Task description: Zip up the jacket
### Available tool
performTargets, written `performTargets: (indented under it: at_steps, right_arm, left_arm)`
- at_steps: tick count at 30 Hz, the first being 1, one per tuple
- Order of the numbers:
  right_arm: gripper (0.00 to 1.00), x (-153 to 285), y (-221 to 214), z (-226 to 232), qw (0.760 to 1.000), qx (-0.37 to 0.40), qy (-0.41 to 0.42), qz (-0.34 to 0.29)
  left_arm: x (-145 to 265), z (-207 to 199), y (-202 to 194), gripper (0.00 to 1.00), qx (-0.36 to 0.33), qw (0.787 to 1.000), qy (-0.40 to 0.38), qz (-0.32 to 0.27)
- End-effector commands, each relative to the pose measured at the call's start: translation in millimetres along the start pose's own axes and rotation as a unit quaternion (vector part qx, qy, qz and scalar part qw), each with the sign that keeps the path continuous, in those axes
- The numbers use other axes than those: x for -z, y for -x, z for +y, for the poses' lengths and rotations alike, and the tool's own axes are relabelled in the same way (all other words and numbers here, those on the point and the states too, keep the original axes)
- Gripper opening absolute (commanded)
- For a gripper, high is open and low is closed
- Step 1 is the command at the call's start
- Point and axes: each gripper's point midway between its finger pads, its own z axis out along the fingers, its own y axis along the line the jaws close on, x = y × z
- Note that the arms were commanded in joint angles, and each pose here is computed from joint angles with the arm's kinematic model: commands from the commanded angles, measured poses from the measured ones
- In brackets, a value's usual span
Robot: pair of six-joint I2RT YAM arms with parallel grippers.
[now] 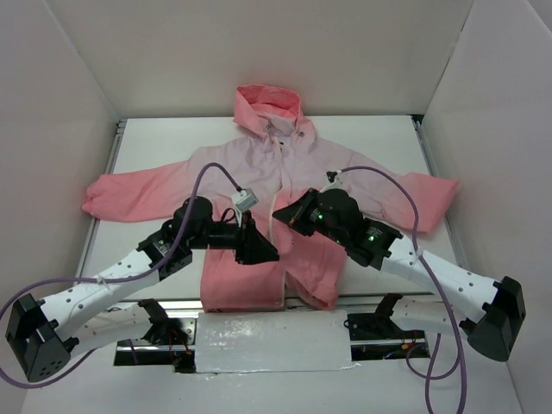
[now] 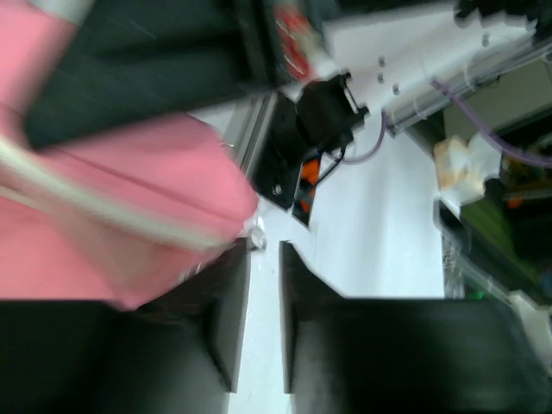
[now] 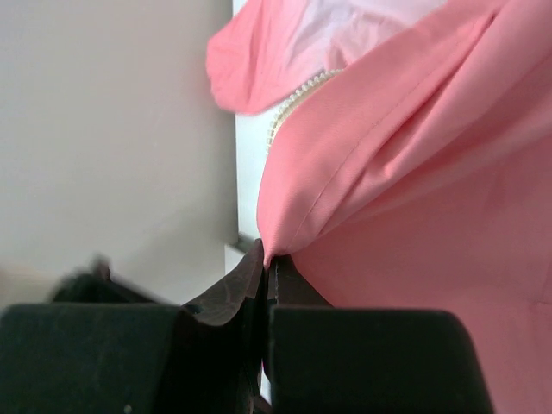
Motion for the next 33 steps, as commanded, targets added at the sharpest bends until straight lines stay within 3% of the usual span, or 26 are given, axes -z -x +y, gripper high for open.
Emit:
performTargets:
  at_steps: [1, 8, 12, 14, 15, 16, 19, 25, 33]
  right_arm:
    - [0.0, -0.2, 42.5, 40.9, 0.996, -0.014, 0.034, -0.083]
    - [0.0, -5.1, 50.9, 43.1, 0.995, 0.001, 0.016, -0.099]
    - [0.0, 6.9, 51.5, 65.2, 0.989, 0.028, 0.096, -0.106]
    - [0.0, 10.4, 49.2, 64.9, 0.985, 0.053, 0.122, -0.112]
    - [0.0, 16.2, 51.9, 66.3, 0.983, 0.059, 0.131, -0.118]
    - [0.0, 16.0, 49.4, 61.4, 0.982, 0.074, 0.131, -0.113]
    - [0.0, 21.0, 49.8, 54.7, 0.981, 0.082, 0.134, -0.11]
    - [0.0, 35.3, 34.7, 51.8, 0.976, 0.086, 0.18, -0.082]
    - [0.0, 52.2, 26.7, 56.4, 0.969, 0.082, 0.224, -0.072]
  left_arm:
    - [-3.8, -27.2, -6.8, 0.44, -0.002, 1.0, -0.028, 0.011]
    - [-4.3, -42.6, -10.2, 0.52, -0.028, 0.999, -0.023, -0.002]
    - [-1.6, -30.8, -11.7, 0.52, -0.026, 1.0, 0.013, 0.0]
    - [8.5, -17.3, 2.3, 0.54, -0.02, 0.996, 0.076, -0.032]
    - [14.9, -7.7, 0.7, 0.67, -0.01, 0.993, 0.111, -0.031]
    - [22.7, 1.4, 15.1, 0.72, -0.01, 0.986, 0.153, -0.062]
    - [39.5, -2.7, 35.3, 0.81, -0.007, 0.979, 0.178, -0.102]
    - [47.7, -6.9, 63.5, 0.75, -0.007, 0.97, 0.188, -0.154]
    - [13.1, -14.6, 63.5, 0.56, 0.015, 0.986, 0.108, -0.129]
